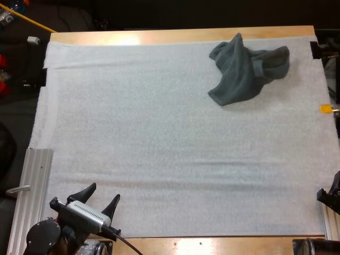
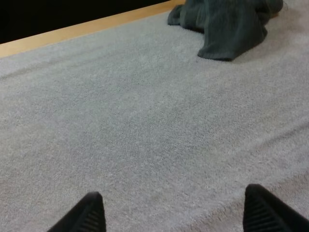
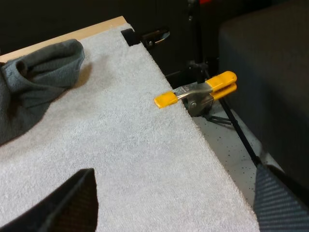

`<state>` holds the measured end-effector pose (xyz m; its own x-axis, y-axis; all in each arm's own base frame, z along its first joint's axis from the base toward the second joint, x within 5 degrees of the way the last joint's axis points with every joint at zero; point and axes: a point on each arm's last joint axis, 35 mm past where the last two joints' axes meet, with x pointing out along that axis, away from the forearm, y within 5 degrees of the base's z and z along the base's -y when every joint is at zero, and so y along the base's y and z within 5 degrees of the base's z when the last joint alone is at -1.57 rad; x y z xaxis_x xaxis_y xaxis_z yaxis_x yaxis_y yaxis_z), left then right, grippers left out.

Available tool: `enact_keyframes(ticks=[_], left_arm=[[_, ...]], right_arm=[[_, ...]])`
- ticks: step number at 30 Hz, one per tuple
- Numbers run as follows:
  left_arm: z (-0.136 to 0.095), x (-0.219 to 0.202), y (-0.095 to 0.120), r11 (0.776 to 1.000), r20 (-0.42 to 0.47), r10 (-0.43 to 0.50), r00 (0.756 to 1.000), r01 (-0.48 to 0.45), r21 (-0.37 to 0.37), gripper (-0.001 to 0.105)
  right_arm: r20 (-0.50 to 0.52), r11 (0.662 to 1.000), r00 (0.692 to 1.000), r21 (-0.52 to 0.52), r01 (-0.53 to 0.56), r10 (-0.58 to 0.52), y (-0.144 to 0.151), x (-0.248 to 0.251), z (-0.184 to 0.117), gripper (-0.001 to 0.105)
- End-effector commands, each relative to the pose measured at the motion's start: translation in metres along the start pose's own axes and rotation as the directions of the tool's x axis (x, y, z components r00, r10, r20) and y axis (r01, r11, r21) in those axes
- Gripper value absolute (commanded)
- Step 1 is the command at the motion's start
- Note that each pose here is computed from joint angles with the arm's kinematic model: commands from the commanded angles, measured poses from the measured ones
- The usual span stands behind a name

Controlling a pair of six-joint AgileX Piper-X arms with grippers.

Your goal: Pick towel from pile, fold and stack

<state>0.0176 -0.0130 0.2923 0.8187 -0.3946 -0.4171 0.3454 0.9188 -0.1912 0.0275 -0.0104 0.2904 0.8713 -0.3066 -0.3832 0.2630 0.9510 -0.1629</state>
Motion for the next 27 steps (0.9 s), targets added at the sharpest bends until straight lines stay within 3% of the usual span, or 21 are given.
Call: enact_keyframes(ticks=[1,9,14,17,19,27], left_arm=[[0.001,0.002,0.001,1.0,-0.004,0.003,1.0,-0.003,-0.011,0.058],[0.002,0.002,0.001,1.0,-0.002,0.005,1.0,-0.005,-0.017,0.058],[0.003,0.001,0.001,0.999,0.002,0.019,1.0,-0.019,-0.026,0.058],[0.007,-0.005,-0.001,1.0,0.024,0.018,1.0,-0.017,-0.019,0.058],[0.015,-0.011,-0.004,1.0,0.042,0.016,0.999,-0.016,-0.013,0.058],[0.057,-0.003,-0.005,0.999,-0.028,-0.03,0.999,0.03,-0.015,0.058]], right_arm=[[0.0,1.0,1.0,0.003,-0.002,0.002,0.0,0.001,0.002,0.065],[0.001,1.0,1.0,0.002,-0.016,0.016,0.001,0.001,0.002,0.065],[0.006,0.993,0.998,-0.109,-0.054,0.055,0.001,-0.003,0.004,0.065],[0.029,0.99,0.997,-0.121,-0.07,0.074,-0.001,-0.013,0.015,0.065],[0.04,0.984,0.99,-0.123,-0.131,0.136,-0.001,-0.017,0.028,0.065],[0.069,0.943,0.946,-0.133,-0.306,0.317,-0.001,-0.028,0.079,0.065]])
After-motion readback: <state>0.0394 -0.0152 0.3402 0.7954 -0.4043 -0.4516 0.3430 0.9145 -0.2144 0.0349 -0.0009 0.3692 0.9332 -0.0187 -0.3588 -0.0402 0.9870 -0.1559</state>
